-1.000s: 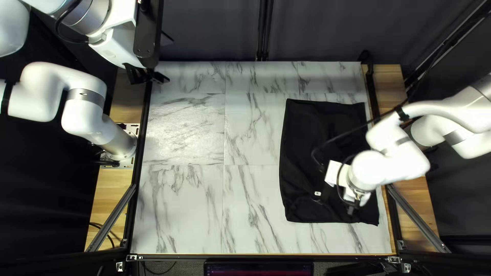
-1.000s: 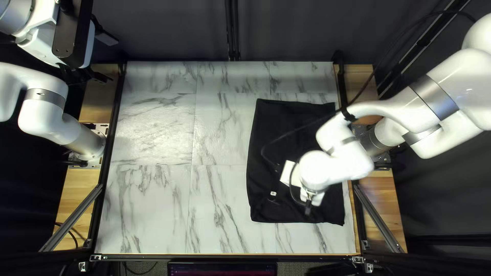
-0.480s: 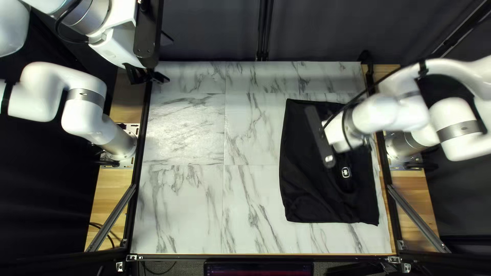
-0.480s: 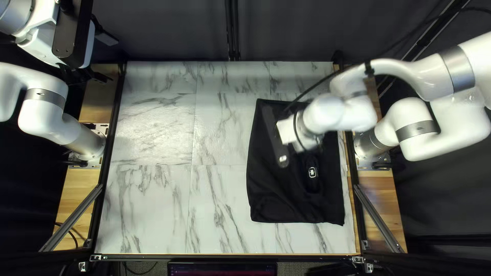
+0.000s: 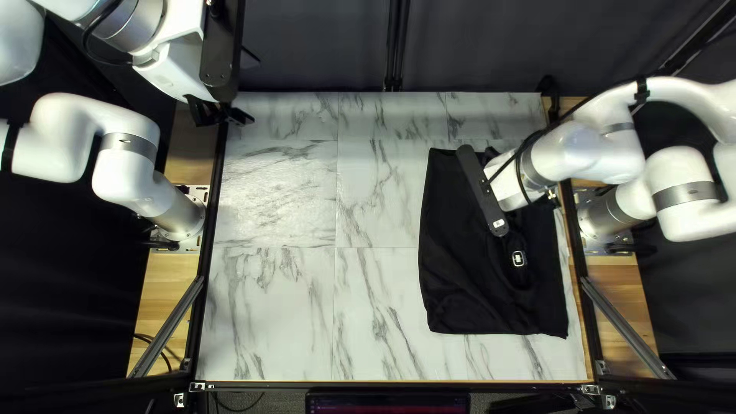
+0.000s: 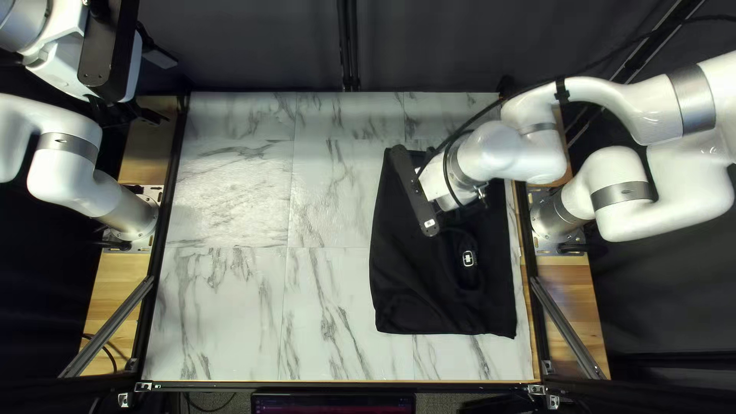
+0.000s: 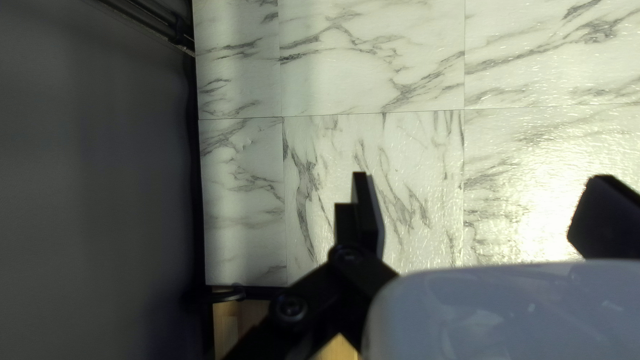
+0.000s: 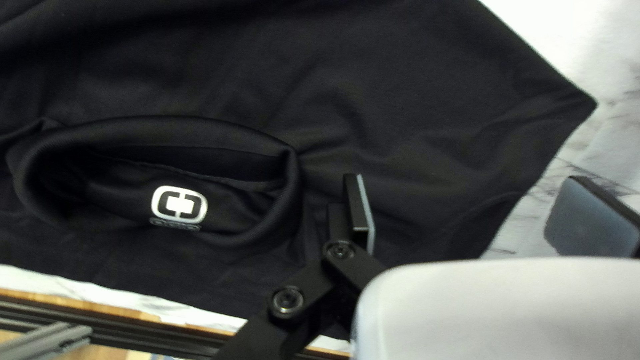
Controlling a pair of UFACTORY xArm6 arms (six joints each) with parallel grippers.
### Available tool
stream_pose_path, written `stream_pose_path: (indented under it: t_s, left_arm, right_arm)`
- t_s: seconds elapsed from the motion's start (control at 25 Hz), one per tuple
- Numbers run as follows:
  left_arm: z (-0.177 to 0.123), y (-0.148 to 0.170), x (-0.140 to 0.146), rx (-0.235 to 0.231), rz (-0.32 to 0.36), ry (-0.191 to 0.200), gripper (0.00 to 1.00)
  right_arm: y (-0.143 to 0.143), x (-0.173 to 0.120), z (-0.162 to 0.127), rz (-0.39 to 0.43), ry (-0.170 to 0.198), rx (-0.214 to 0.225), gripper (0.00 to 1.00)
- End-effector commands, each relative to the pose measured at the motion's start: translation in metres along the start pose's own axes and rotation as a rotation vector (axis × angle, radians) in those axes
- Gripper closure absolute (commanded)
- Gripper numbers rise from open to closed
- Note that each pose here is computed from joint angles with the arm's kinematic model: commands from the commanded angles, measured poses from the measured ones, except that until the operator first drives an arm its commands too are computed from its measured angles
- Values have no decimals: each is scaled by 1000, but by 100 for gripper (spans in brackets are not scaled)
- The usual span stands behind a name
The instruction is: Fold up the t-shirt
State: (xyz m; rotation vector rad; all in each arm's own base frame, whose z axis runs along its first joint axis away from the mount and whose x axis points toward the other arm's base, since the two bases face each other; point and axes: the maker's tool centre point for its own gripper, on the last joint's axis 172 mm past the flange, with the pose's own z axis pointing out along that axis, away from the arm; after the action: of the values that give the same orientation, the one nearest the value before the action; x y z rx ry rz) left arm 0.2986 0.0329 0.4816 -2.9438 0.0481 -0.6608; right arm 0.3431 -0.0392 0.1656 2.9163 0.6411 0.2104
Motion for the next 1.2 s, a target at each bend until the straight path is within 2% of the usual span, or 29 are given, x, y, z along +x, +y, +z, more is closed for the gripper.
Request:
stream_pose_path:
  t_s: [0.04,0.2,0.36,0.64,0.72,0.76,0.88,1.04,1.2]
  left_arm:
    - [0,0,0,0,0,0,0]
    - [0,0,0,0,0,0,0]
    - [0,0,0,0,0,0,0]
    - [0,0,0,0,0,0,0]
    - [0,0,0,0,0,0,0]
    - [0,0,0,0,0,0,0]
    - [0,0,0,0,0,0,0]
    - [0,0,0,0,0,0,0]
    - [0,0,0,0,0,0,0]
  right_arm:
    - [72,-13,24,35,-40,20,0]
    - [96,-17,52,97,-96,77,0]
    - [107,-5,70,143,-146,133,0]
    - [107,-5,69,145,-150,133,0]
    - [111,-1,78,97,-154,144,0]
    - [115,2,86,72,-161,157,0]
    - [122,1,100,65,-192,189,0]
    - [119,-12,103,124,-236,228,0]
    - [120,-3,105,173,-279,254,0]
